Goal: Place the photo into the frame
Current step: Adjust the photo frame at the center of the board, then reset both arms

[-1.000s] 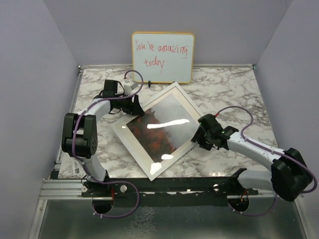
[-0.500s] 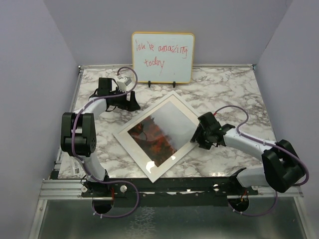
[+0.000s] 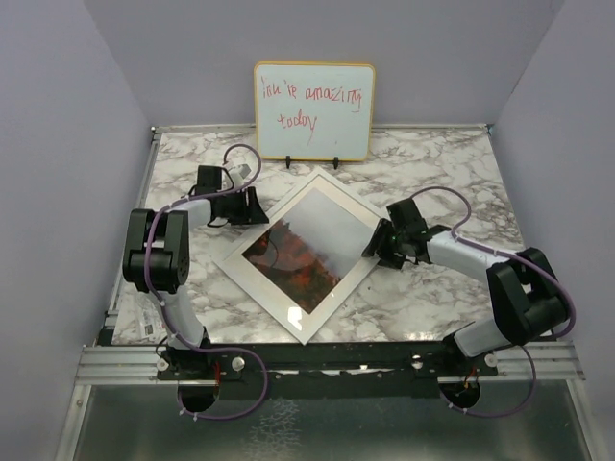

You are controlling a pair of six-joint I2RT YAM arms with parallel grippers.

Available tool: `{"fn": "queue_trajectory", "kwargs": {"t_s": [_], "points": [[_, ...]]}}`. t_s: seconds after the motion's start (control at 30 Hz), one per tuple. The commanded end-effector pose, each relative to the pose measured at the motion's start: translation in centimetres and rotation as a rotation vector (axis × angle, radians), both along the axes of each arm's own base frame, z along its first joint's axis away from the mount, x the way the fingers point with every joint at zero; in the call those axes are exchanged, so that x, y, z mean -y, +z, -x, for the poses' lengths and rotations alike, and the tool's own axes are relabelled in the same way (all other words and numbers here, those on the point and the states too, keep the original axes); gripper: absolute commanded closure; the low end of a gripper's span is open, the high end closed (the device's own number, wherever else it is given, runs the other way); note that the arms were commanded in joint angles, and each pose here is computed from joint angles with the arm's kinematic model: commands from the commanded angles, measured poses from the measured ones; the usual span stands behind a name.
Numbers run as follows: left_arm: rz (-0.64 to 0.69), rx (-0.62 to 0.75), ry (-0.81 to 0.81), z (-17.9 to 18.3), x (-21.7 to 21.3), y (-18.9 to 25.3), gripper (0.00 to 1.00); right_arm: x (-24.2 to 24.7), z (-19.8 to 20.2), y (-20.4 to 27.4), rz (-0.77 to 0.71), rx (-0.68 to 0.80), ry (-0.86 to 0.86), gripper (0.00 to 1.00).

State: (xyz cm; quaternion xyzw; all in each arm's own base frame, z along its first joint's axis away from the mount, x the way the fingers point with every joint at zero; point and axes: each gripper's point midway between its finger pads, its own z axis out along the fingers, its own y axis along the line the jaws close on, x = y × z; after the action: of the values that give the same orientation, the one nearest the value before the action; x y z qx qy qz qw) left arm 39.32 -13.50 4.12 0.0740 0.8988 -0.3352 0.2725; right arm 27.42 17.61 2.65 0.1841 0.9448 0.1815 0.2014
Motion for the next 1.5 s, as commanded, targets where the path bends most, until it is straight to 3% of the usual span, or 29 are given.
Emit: {"fn": "queue_trajectory", "kwargs": {"t_s": [0.0, 0.3, 0.5, 0.7, 0.73, 0.77, 0.93, 1.07, 1.13, 1.2, 1.23, 1.47], "points": [[0.008, -0.165, -0.004, 5.1, 1.0, -1.9, 0.55, 0.6, -2.3, 0.2, -0.003, 0.077, 0.07, 0.43], [0.064, -0.265, -0.024, 12.2, 1.8, -1.2, 0.56, 2.5, -6.3, 1.4, 0.01, 0.181, 0.123, 0.45], [0.024, -0.258, -0.01, 13.8, 2.5, -1.2, 0.52, 2.4, -9.9, 2.9, 0.008, 0.251, 0.148, 0.47], [-0.087, -0.177, 0.08, 11.7, 0.8, 0.4, 0.28, 3.2, -12.6, 5.8, 0.051, 0.312, 0.108, 0.47], [-0.124, -0.163, 0.105, 11.3, 0.2, 0.8, 0.08, 3.8, -12.5, 6.8, 0.068, 0.339, 0.088, 0.47], [-0.152, -0.138, 0.124, 10.9, -0.4, 1.6, 0.02, 4.3, -12.3, 7.9, 0.082, 0.371, 0.068, 0.47], [-0.272, 0.027, 0.245, 9.3, -3.3, 6.8, 0.01, 9.1, -9.4, 13.2, 0.216, 0.467, -0.121, 0.43], [-0.301, 0.125, 0.496, 8.6, -6.4, 13.1, 0.01, 11.2, -5.4, 16.9, 0.239, 0.482, -0.19, 0.36], [-0.272, 0.145, 0.494, 9.1, -6.2, 15.4, 0.01, 11.9, -3.5, 18.5, 0.236, 0.501, -0.214, 0.26], [-0.255, 0.164, 0.469, 9.6, -5.8, 17.1, 0.01, 13.0, -1.7, 20.3, 0.237, 0.524, -0.267, 0.04], [-0.257, 0.17, 0.486, 9.8, -6.1, 17.7, 0.01, 13.5, -0.8, 21.4, 0.235, 0.544, -0.291, 0.01], [-0.234, 0.304, 0.61, 11.8, -8.1, 23.5, 0.01, 17.2, 4.8, 29.9, 0.257, 0.688, -0.426, 0.0]]}}
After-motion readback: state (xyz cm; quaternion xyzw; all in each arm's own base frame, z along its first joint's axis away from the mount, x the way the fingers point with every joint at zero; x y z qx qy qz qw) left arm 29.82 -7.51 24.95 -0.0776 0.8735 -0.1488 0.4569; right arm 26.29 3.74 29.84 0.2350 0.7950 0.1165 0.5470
